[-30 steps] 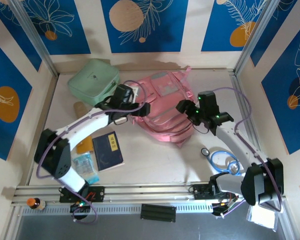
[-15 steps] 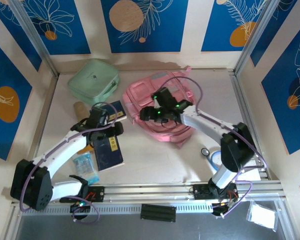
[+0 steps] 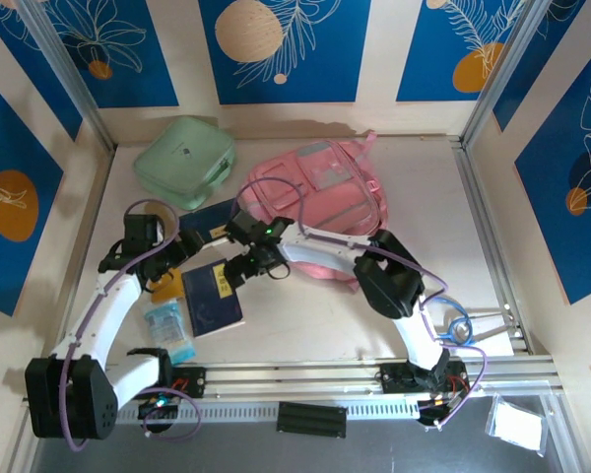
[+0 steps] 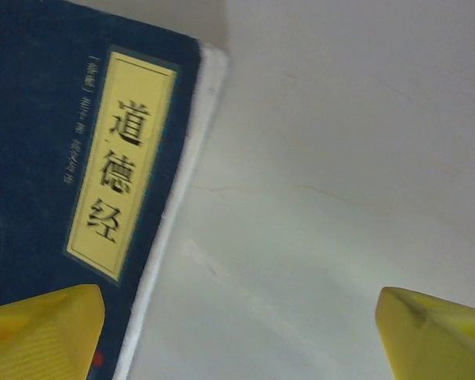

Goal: Pack books, pencil case, and school supplies into a backpack

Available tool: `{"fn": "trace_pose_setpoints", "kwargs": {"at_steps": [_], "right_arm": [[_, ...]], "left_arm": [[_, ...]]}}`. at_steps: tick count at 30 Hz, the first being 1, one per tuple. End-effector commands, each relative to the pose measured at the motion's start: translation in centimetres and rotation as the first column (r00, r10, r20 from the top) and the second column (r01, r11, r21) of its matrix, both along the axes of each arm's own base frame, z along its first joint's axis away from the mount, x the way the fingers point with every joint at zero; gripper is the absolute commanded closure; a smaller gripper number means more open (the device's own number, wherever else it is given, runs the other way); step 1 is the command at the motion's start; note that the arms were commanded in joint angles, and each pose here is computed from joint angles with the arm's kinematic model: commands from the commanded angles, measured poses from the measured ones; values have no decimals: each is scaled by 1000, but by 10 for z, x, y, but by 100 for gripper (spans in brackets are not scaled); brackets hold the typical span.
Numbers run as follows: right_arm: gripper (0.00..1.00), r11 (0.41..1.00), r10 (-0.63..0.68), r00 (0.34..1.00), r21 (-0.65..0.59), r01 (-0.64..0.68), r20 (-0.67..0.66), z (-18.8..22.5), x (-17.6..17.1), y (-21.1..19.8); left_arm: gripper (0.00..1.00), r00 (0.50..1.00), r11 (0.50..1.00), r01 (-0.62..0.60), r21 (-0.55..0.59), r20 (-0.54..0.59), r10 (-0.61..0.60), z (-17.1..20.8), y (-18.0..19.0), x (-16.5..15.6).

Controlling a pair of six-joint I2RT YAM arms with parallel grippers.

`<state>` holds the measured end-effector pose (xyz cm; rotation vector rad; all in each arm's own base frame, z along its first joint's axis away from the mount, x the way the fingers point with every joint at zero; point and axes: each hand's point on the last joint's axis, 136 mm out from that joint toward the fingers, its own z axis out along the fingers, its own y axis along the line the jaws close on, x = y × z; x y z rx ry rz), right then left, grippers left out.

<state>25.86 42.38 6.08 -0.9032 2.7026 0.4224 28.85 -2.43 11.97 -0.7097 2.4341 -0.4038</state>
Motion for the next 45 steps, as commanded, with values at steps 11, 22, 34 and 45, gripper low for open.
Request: {"fn": "trace_pose_setpoints", "kwargs": {"at_steps": [11, 22, 34, 45], "right_arm": [[15, 975, 140, 990, -171, -140, -8, -37, -17, 25], [17, 968, -37, 999, -246, 41, 19, -49, 13, -33], [23, 971, -214, 953, 57, 231, -214, 7, 29, -49], [45, 969, -239, 942, 1, 246, -234, -9, 34, -48]], "left_arm": [[0, 999, 999, 16, -35, 44, -15, 18, 2, 8], [0, 999, 995, 31, -99, 40, -27, 15, -8, 16], [0, 984, 952, 153, -263, -50, -172, -23, -47, 0], [9, 958, 935, 209, -288, -133, -255, -61, -81, -36]]}}
